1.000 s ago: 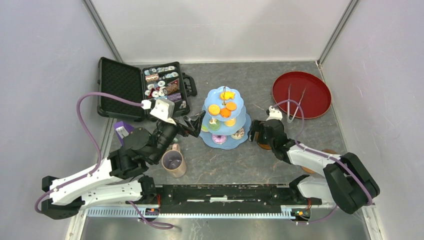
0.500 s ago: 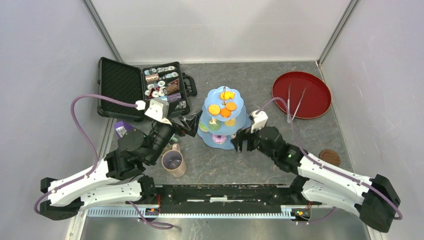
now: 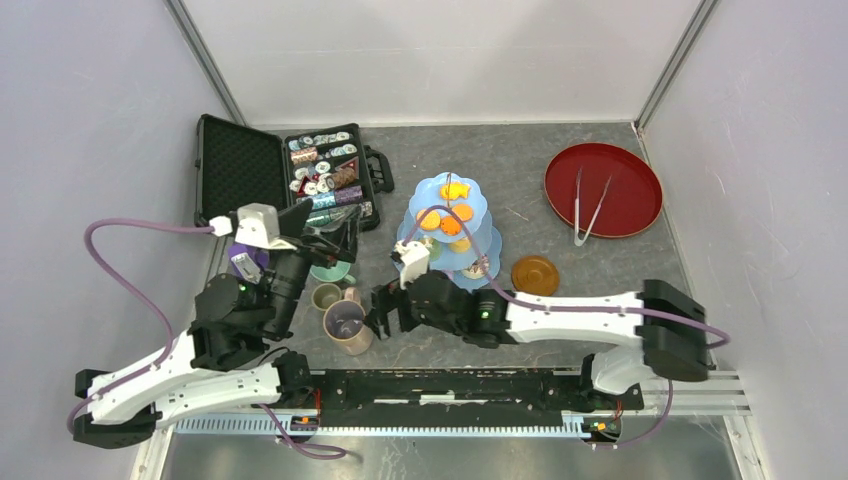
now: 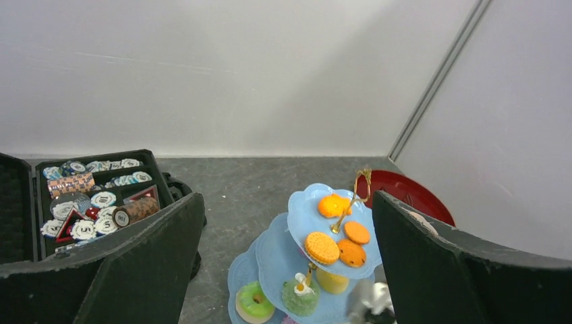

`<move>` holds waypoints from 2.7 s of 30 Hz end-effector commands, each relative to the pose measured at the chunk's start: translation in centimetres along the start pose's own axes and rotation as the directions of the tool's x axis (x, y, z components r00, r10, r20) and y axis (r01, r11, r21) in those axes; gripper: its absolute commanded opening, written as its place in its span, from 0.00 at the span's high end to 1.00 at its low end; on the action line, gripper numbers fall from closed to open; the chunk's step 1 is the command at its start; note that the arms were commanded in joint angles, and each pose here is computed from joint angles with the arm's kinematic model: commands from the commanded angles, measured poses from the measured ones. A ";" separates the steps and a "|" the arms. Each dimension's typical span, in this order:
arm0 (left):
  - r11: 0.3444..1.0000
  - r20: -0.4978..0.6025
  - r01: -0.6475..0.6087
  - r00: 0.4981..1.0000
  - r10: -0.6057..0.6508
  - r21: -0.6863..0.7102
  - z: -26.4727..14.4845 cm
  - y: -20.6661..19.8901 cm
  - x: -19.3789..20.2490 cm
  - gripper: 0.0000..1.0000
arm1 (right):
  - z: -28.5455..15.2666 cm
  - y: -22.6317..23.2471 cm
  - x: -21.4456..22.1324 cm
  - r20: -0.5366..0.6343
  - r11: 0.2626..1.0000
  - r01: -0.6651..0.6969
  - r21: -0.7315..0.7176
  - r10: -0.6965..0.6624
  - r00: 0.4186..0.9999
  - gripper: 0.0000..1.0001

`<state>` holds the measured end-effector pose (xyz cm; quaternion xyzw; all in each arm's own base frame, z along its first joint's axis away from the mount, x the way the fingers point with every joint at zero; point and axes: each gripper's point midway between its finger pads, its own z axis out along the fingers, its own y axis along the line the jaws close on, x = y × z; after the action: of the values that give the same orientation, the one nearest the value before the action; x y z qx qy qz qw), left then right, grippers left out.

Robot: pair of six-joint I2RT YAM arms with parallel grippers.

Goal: Serve the afternoon tea

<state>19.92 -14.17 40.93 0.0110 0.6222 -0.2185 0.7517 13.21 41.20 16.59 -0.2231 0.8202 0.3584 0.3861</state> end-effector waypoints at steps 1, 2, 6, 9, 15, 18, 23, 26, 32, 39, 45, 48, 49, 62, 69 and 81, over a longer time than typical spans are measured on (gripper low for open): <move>0.997 0.065 0.037 0.997 -0.033 -0.068 -0.4 1.7 -1.9 0.00 | 3.6 3.9 -0.6 -0.007 0.986 -0.162 -0.029 0.162 0.987 0.01; 0.997 0.070 0.043 0.997 -0.038 -0.070 -0.5 1.9 -2.0 0.00 | 4.3 4.5 -0.8 -0.017 0.987 -0.159 -0.017 0.159 0.987 0.02; 0.997 0.076 0.047 0.996 -0.041 -0.068 -0.6 2.0 -2.1 0.00 | 6.1 4.5 0.0 -0.026 0.983 -0.157 0.099 0.160 0.987 0.01; 0.997 0.077 0.047 0.996 -0.042 -0.062 -0.6 2.0 -2.1 0.00 | 6.8 2.5 0.9 -0.025 0.958 -0.159 0.238 0.170 0.985 0.11; 0.998 0.075 0.043 0.996 -0.039 -0.054 -0.6 1.8 -1.9 0.00 | 7.3 0.0 0.9 -0.062 0.910 0.001 0.415 0.027 0.998 0.31; 0.998 0.070 0.032 0.997 -0.028 -0.054 -0.5 1.6 -1.7 0.00 | 7.7 -0.1 0.9 -0.115 0.893 0.090 0.442 -0.044 0.992 0.41; 0.999 0.063 0.011 0.998 -0.007 -0.053 -0.2 1.3 -1.4 0.00 | 8.5 -0.4 1.9 -0.175 0.874 0.174 0.454 -0.104 0.979 0.62; 0.998 0.061 -0.007 0.998 0.011 -0.061 -0.1 1.3 -1.2 0.00 | 8.5 -0.5 1.9 -0.186 0.862 0.207 0.462 -0.134 0.973 0.72; 0.996 0.057 -0.038 0.997 0.043 -0.080 0.2 1.4 -0.8 0.00 | 7.0 -0.5 0.2 -0.195 0.842 0.279 0.462 -0.211 0.958 1.00; 0.994 0.050 -0.061 0.997 0.065 -0.088 0.4 1.3 -0.3 0.00 | 2.4 -1.4 -1.5 -0.122 0.861 0.343 0.376 -0.321 0.939 1.00; 0.994 0.047 -0.070 0.996 0.074 -0.090 0.6 1.2 0.0 0.00 | -4.0 -4.9 -0.7 -0.058 0.856 0.430 0.285 -0.433 0.900 1.00; 0.993 0.044 -0.075 0.996 0.079 -0.089 0.6 1.1 0.2 0.00 | -7.3 -5.8 -0.1 0.010 0.877 0.439 0.197 -0.450 0.893 1.00; 0.993 0.043 -0.073 0.996 0.078 -0.088 0.6 1.1 0.2 0.00 | -8.3 -6.1 0.1 0.030 0.882 0.437 0.175 -0.449 0.893 1.00; 0.994 0.026 -0.083 0.996 0.085 -0.075 1.0 0.4 0.9 0.00 | -20.0 -18.3 -2.5 0.269 0.779 -0.020 0.627 -0.193 0.944 1.00; 0.995 0.018 -0.083 0.996 0.084 -0.059 1.1 0.0 1.1 0.00 | -20.8 -24.6 -4.3 0.119 0.558 -0.006 0.830 -0.166 0.979 1.00; 0.995 0.012 -0.089 0.996 0.089 -0.038 1.2 -0.5 1.4 0.00 | -18.2 -30.1 -5.7 0.172 0.609 -0.115 0.785 -0.035 0.984 1.00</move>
<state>21.29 -15.45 39.06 0.0301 0.6286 -0.1595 0.7606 24.49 5.87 14.24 0.0160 0.8891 -0.0950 0.4474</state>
